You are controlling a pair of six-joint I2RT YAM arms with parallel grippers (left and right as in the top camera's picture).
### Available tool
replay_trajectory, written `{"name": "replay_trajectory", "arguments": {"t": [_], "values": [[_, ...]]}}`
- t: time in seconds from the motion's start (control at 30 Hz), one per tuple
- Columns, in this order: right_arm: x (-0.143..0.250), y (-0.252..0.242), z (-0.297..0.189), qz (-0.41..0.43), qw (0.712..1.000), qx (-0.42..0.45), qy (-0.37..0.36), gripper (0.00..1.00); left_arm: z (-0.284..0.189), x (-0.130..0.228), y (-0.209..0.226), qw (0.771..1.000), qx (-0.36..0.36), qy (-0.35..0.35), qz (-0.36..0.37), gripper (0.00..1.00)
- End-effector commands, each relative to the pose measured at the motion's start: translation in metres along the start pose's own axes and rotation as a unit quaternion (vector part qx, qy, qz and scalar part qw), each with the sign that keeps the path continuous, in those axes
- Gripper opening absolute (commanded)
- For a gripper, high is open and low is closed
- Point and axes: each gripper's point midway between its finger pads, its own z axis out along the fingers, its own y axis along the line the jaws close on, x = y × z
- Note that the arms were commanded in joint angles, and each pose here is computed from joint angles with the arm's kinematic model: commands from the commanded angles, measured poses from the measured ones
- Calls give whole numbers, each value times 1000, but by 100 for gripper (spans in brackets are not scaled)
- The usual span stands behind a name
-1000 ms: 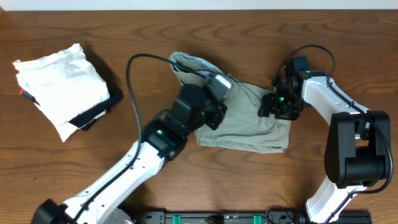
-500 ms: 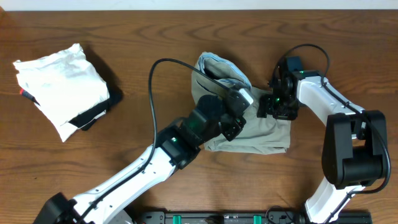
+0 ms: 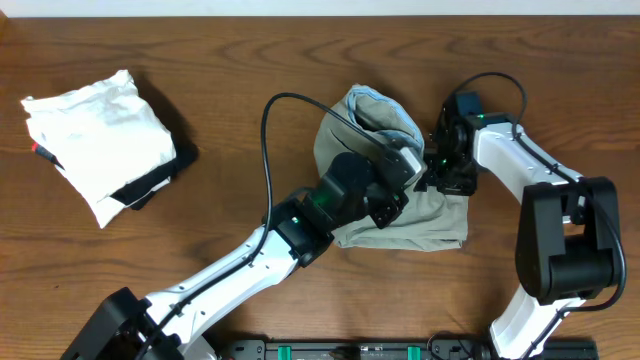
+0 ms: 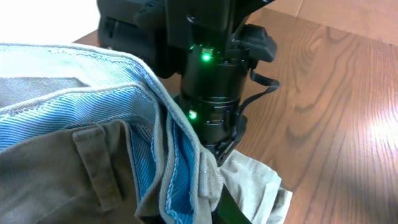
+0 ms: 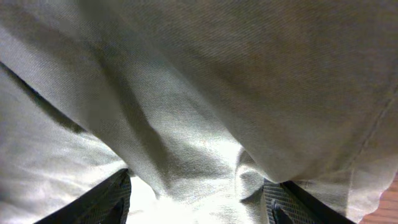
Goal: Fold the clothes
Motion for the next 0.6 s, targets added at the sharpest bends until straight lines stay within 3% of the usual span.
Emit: {"name": "replay_trajectory", "arguments": {"t": [0.0, 0.3, 0.57], "values": [[25, -13, 30, 42, 997, 41, 51, 69, 2, -7, -14, 1000, 23, -10, 15, 6], [6, -21, -12, 51, 998, 42, 0, 71, 10, 5, -32, 998, 51, 5, 20, 6], [-1, -69, -82, 125, 986, 81, -77, 72, 15, 13, -37, 998, 57, 16, 28, 6]]}}
